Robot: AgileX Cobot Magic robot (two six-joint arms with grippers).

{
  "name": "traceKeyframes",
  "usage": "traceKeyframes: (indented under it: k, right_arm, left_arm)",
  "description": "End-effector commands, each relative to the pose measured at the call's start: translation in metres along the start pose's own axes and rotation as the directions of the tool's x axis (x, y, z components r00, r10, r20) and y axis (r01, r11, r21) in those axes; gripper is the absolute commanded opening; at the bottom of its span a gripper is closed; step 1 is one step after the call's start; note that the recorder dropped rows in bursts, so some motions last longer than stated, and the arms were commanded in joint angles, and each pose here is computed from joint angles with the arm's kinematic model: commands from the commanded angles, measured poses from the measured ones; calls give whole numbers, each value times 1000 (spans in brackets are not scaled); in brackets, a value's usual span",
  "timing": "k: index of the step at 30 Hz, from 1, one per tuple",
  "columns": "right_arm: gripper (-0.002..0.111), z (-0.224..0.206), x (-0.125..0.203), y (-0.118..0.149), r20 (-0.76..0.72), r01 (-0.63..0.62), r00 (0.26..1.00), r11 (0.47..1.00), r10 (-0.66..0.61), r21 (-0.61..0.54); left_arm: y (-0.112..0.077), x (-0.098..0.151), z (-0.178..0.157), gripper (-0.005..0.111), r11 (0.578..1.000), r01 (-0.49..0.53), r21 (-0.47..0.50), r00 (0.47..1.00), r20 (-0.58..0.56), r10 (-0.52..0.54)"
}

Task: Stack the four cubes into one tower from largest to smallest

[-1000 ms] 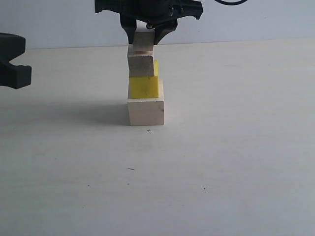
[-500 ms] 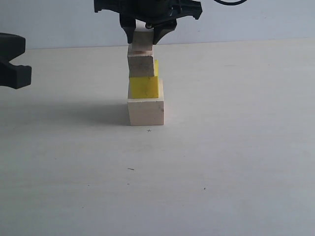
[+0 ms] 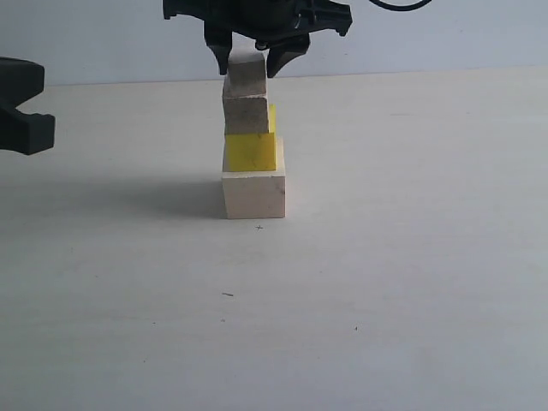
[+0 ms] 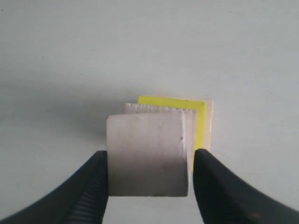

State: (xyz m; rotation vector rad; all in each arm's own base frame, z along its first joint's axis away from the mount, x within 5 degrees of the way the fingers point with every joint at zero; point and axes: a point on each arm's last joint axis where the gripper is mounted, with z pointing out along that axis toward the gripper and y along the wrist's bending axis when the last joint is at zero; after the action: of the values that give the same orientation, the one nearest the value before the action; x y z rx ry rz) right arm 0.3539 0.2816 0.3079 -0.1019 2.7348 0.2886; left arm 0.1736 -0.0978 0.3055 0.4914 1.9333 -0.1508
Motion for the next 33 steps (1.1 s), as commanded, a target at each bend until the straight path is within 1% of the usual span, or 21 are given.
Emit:
traceKeyframes:
  k: [1, 5, 9, 22, 25, 29, 33]
  right_arm:
    - [58, -6, -1, 0, 20, -5, 1000, 1000, 5, -9]
    - [59, -6, -1, 0, 19, -6, 1000, 1000, 6, -11]
    - [59, -6, 1, 4, -10, -26, 1000, 998, 26, -50]
    - [59, -12, 1, 4, -5, -25, 1000, 998, 24, -55]
    - [59, -26, 0, 2, 26, -11, 1000, 998, 13, -65]
    - [58, -58, -1, -2, 94, 39, 995, 996, -31, -75]
    - [55, -92, 3, -8, 134, 80, 989, 993, -68, -86]
  left_arm:
    - [0, -4, -2, 0, 1000, 12, 7, 1000, 21, -12]
    - [1, -4, -5, 0, 1000, 14, 7, 999, 30, -14]
    - [1, -4, -5, 0, 1000, 14, 7, 999, 30, -14]
    - [1, -4, -5, 0, 1000, 14, 6, 1000, 28, -14]
    - [1, -5, -6, 0, 1000, 15, 4, 999, 33, -15]
    - [3, -6, -11, 0, 1000, 19, 1, 999, 47, -19]
    - [4, -7, -13, 0, 1000, 22, -3, 998, 54, -22]
